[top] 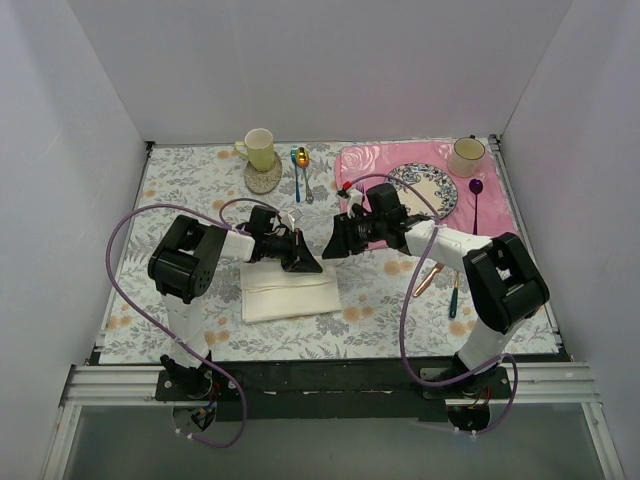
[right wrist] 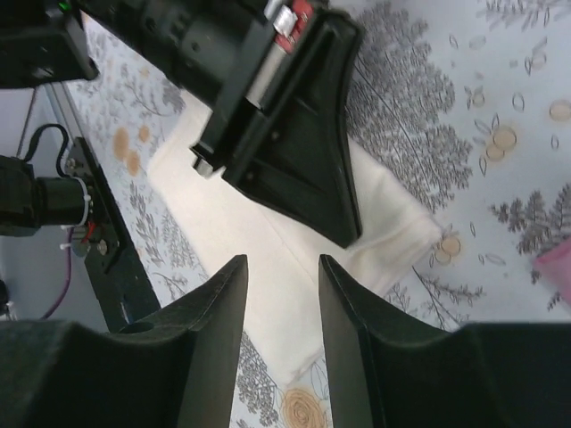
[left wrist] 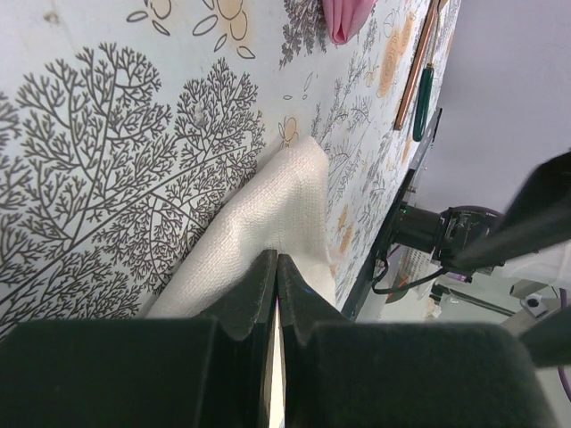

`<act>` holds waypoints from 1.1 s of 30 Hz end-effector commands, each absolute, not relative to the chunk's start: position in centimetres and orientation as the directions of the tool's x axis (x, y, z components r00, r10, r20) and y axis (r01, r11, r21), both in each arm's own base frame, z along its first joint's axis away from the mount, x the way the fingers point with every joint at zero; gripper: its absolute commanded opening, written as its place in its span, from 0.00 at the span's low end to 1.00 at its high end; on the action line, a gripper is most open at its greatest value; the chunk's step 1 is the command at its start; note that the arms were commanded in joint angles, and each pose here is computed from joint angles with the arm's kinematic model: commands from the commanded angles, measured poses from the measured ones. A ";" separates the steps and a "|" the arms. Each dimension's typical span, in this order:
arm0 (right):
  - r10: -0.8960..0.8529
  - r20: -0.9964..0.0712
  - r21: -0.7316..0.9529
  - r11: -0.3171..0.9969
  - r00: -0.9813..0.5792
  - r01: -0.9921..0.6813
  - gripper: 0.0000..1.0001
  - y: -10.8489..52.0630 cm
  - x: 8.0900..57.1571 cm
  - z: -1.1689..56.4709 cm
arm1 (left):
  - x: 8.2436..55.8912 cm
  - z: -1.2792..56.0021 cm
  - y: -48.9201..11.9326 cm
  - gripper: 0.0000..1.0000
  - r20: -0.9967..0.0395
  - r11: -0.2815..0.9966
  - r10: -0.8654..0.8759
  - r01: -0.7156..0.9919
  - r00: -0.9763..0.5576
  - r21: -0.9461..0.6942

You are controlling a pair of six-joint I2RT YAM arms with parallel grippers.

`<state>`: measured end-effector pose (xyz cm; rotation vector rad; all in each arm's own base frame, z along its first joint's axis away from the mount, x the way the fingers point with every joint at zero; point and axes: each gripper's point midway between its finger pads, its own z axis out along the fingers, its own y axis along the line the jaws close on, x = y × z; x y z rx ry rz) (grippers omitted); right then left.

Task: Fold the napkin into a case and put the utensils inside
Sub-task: Smooth out the 2/3-rectangle-folded napkin at the center of the board.

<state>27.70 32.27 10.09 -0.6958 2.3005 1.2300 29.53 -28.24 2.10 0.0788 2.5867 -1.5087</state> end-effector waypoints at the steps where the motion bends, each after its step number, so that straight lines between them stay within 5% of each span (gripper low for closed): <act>1: -0.180 -0.583 0.694 0.397 -0.792 -0.601 0.43 34.6 28.4 12.2 | 29.5 -3.3 -25.8 0.00 -0.139 0.671 -0.069 0.056 -0.988 -0.739; 13: -0.158 -0.414 0.709 0.563 -0.897 -0.426 0.30 33.2 27.9 3.5 | 29.5 -3.1 -25.9 0.01 -0.138 0.673 -0.065 0.059 -0.988 -0.737; 19: -0.202 -0.353 0.653 0.647 -0.914 -0.395 0.25 31.0 26.5 0.1 | 30.0 -1.2 -26.1 0.11 -0.160 0.612 -0.081 0.078 -0.984 -0.787; 24: -0.232 -0.332 0.615 0.682 -0.914 -0.396 0.18 30.1 26.6 -2.1 | 31.3 6.1 -26.4 0.31 -0.393 0.481 -0.042 0.326 -0.919 -0.814; 29: -0.267 -0.347 0.593 0.680 -0.899 -0.431 0.16 29.8 26.6 -3.2 | 29.8 12.3 -23.1 0.45 -0.752 0.570 0.179 0.690 -0.635 -0.446; 33: -0.281 -0.362 0.575 0.684 -0.889 -0.450 0.15 29.5 26.7 -3.5 | 25.6 9.8 -19.1 0.52 -0.800 0.534 0.500 0.845 -0.332 -0.017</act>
